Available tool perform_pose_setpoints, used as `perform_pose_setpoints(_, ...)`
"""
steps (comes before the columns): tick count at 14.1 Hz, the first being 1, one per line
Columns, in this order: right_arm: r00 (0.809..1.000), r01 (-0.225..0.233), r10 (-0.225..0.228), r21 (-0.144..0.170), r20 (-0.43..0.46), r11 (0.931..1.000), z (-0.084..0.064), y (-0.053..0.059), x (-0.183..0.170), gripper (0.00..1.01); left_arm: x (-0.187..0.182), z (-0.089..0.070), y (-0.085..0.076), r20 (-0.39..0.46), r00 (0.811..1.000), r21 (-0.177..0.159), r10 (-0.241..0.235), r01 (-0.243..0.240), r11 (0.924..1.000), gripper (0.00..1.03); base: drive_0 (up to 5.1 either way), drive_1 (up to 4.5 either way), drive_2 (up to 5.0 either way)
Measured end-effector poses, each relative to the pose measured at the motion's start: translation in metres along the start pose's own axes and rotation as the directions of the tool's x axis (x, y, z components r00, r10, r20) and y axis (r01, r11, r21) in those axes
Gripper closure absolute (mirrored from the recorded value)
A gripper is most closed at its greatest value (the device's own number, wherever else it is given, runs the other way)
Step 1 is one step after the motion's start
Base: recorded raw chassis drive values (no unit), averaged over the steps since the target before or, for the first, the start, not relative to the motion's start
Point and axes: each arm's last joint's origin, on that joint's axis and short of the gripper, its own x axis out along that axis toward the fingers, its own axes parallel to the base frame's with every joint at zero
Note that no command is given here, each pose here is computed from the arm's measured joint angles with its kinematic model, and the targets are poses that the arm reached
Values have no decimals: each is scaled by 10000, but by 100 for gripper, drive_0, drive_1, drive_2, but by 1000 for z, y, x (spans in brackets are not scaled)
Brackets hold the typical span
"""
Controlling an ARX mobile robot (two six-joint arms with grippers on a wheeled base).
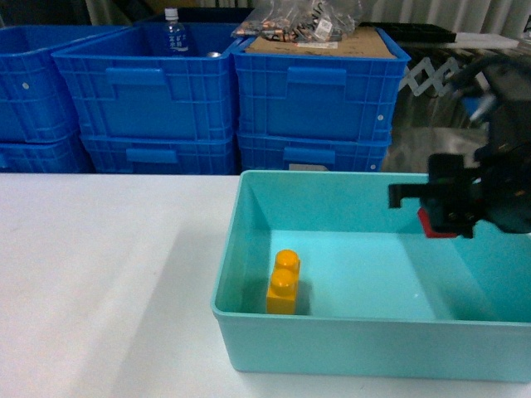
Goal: Pick red block from blue box to shelf
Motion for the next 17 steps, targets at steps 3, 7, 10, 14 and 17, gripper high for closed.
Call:
perform_pose_setpoints(3,9698,933,-763,-634,2318,9936,-29,-14,-90,73,0,0,0,-4,10000,0,4,-4,10000,5,0,0,0)
perform_pose_setpoints(7,9647,982,-679,-1085,2543,9892,-50,-17,-108,73,0,0,0,-11,10000,0,4,-4,10000,5,0,0,0)
perform_pose_setpoints(10,9637,978,-672,-1076,2585,9894,-50,-17,-109,73,0,0,0,0,10000,0,0,0,10000,5,159,-122,-37)
perform_pose_setpoints(14,9625,999,-692,-1056,2623,9894,-49,-17,-110,73,0,0,0,31,10000,4,-27,27,10000,5,117,-93,-29)
perform_pose_setpoints(17,9629,947,-635,-1080,2623,9896,-49,-16,-109,73,0,0,0,0,10000,0,15,-15,10000,5,-121,-121,-121)
